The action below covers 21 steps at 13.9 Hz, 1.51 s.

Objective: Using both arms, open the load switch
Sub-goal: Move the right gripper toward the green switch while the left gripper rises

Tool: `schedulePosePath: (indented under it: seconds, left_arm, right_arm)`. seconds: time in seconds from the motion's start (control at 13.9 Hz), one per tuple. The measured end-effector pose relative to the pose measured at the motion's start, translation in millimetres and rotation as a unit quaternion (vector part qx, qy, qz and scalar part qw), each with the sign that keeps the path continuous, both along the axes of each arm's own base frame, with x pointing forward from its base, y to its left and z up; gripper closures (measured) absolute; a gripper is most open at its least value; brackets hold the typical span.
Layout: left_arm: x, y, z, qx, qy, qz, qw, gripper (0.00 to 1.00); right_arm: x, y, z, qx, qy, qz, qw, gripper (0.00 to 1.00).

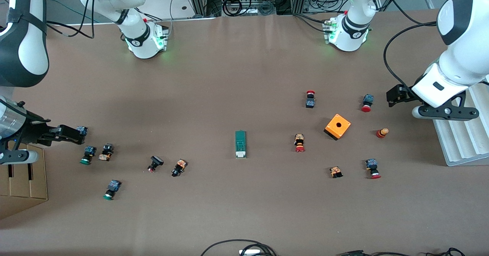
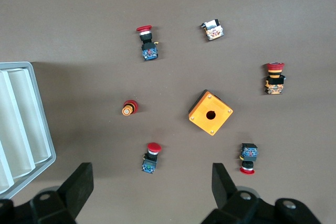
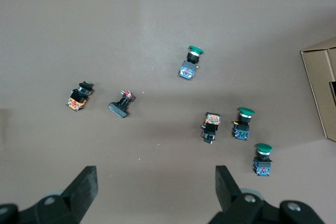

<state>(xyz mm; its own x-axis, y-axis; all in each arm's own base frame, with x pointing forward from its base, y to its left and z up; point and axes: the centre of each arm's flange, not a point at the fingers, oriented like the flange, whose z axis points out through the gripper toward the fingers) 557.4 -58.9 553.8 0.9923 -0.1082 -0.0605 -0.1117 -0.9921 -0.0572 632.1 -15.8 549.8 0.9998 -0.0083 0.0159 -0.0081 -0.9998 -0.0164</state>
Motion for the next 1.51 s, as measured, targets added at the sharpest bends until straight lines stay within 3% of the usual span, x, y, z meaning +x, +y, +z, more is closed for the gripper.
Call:
schedulePosePath:
  seconds: [0.43,0.94,1.3,1.51]
  left_arm:
    - [2,0,2,0.000,-0.003,0.000,1.000,0.00]
    - [9,-2,11,-0.002,-0.007,-0.001,1.000,0.00]
    - [10,-10,5,-0.001,0.028,-0.007,1.000,0.00]
    - [-1,-51,1,0.003,0.047,-0.017,0.999,0.00]
  right_arm:
    - [0,7,0,0.002,0.000,0.006,1.000,0.00]
    - [-2,85,-11,0.004,0.011,0.075,0.997,0.00]
    - [5,97,-46,0.002,0.039,0.117,0.992,0.00]
    - [6,119,-51,0.017,0.035,0.129,0.991,0.00]
